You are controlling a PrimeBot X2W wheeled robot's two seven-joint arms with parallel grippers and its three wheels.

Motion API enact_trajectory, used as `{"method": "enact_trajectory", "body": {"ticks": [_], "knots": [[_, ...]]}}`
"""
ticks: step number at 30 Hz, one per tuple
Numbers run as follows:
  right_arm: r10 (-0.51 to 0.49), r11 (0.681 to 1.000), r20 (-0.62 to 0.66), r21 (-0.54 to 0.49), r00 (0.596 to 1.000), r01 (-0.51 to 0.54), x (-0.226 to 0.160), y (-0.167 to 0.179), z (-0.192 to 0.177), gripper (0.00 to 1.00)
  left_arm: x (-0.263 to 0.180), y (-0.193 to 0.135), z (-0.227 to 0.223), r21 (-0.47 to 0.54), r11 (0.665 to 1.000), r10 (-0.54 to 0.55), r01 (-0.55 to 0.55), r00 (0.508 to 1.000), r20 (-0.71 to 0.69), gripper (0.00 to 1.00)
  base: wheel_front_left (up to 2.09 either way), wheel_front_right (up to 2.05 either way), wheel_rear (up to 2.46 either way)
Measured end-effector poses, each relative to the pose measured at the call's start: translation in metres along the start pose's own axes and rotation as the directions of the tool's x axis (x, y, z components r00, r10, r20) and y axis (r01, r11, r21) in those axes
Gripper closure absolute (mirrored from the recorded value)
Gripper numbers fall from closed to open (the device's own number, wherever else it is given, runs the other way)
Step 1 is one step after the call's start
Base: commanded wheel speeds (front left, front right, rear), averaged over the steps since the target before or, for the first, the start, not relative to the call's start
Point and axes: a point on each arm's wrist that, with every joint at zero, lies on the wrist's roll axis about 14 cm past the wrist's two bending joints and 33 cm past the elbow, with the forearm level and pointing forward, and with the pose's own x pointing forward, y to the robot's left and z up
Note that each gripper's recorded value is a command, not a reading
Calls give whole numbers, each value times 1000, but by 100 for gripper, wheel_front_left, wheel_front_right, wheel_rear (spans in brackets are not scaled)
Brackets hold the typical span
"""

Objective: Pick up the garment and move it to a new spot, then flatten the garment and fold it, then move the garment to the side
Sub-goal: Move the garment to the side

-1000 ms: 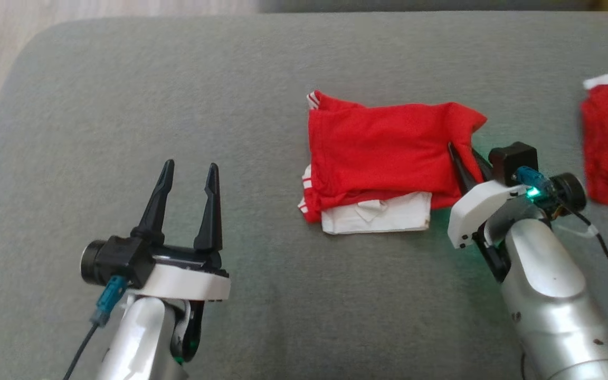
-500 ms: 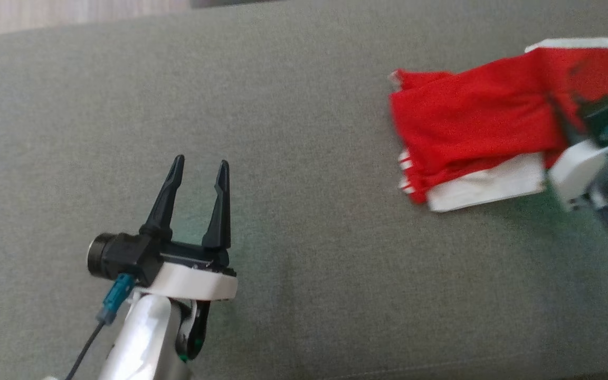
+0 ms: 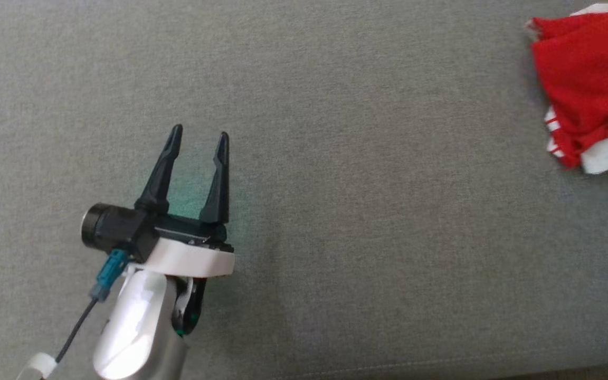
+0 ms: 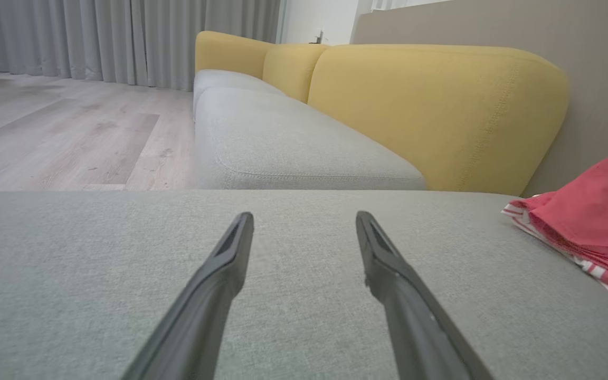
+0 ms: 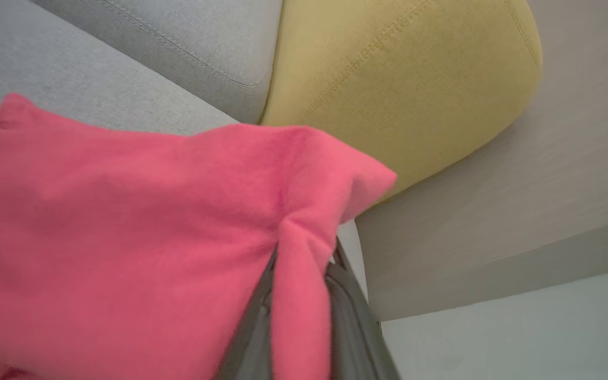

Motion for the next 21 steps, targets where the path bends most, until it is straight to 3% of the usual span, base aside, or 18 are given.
{"method": "enact_trajectory", "body": {"ticks": [8, 9, 10, 11, 12, 21], "knots": [[-52, 994, -17, 92, 998, 54, 4, -10, -8, 100, -1, 11, -6, -4, 1000, 27, -27, 1000, -15, 0, 0, 0, 0], [-53, 993, -19, 103, 998, 55, 3, -8, -9, 89, -1, 11, -7, -4, 1000, 26, -27, 1000, -16, 0, 0, 0, 0], [-55, 991, -20, 121, 998, 57, 3, -7, -10, 57, 0, 10, -7, -5, 1000, 25, -25, 1000, -17, 0, 0, 0, 0], [-59, 988, -20, 139, 998, 62, 2, -7, -10, 15, 0, 9, -7, -5, 1000, 20, -20, 1000, -17, 0, 0, 0, 0], [-64, 987, -14, 149, 998, 65, 1, -7, -8, 0, 0, 8, -7, 0, 1000, 17, -17, 1000, -16, 0, 0, 0, 0], [-95, 974, 92, 213, 991, 74, -19, -5, 23, 0, -2, 1, 12, 18, 1000, 3, -4, 1000, 22, 0, 0, 0, 0]]}}
